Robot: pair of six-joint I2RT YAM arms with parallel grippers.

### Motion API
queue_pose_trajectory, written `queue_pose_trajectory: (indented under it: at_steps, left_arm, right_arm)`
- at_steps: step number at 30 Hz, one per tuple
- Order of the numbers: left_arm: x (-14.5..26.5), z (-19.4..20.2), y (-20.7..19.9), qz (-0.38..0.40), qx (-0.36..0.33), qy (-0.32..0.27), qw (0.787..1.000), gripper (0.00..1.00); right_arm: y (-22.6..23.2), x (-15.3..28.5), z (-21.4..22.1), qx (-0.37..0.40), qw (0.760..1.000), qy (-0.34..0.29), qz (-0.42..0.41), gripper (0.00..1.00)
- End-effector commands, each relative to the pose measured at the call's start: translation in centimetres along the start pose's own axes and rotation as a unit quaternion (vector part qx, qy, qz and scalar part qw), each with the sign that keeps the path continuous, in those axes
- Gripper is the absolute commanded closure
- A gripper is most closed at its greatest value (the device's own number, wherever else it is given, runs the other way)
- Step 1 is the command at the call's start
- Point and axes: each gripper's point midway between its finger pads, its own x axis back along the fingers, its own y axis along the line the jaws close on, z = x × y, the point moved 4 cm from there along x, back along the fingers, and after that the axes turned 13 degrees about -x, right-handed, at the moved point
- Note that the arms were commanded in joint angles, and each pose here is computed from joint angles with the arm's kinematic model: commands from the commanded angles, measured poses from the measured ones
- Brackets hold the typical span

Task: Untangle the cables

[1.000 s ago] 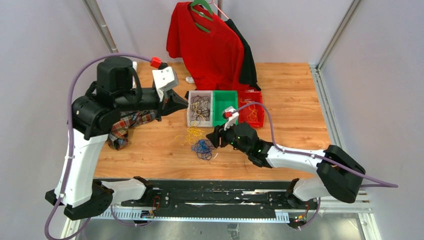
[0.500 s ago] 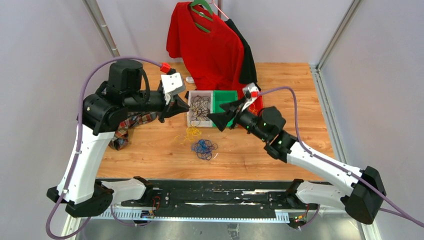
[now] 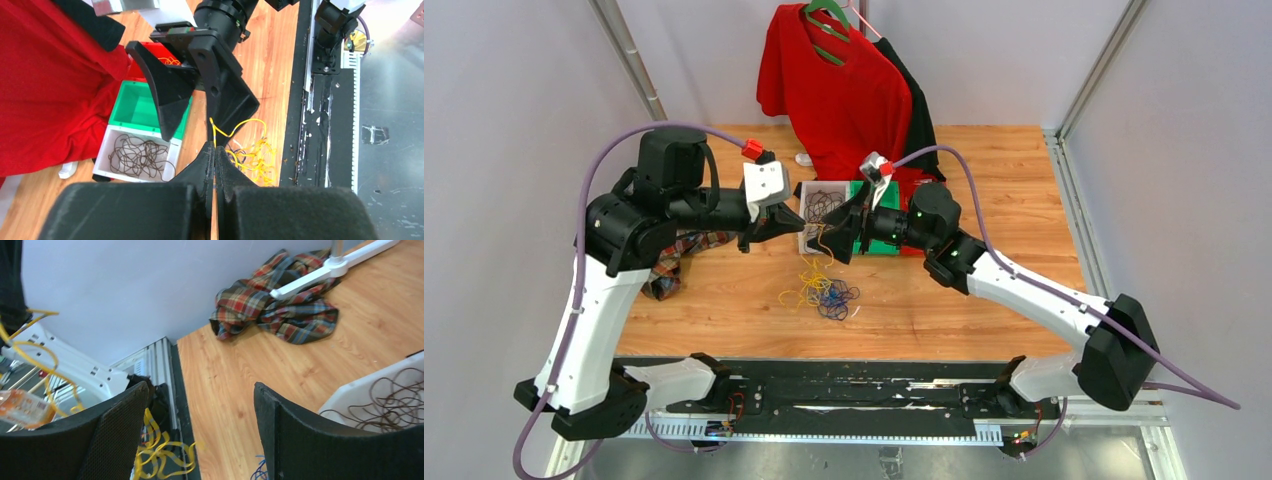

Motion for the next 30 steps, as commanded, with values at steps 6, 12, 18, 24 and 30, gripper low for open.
queue_pose_trajectory:
  at_steps: [6,12,18,24,30]
  left_arm:
    - [0.4,-0.2,-0.7,0.006,-0.028,-0.010,1.000,1.00]
    - [0.4,-0.3,-0.4,0.003,-0.034,-0.009,0.999,1.00]
    - [0.3,-0.1,-0.4,0.004,-0.037,-0.006,0.999,0.99]
    - [0.2,-0.1,-0.2,0.004,-0.038,-0.005,0.999,1.00]
    - [0.3,-0.1,-0.2,0.002,-0.046,-0.004,0.999,1.00]
  right_arm:
    - [5.5,0.7,0.7,0.008,0.995,0.010,-0.100,0.23]
    - [7.0,0.0,1.5,0.013,0.992,0.019,-0.126,0.23]
    - [8.2,-0.7,1.2,0.015,0.989,0.015,-0.144,0.23]
    - [8.7,-0.9,0.9,-0.012,0.985,-0.020,-0.172,0.23]
    - [8.4,-1.4,0.8,-0.037,0.982,-0.043,-0.178,0.23]
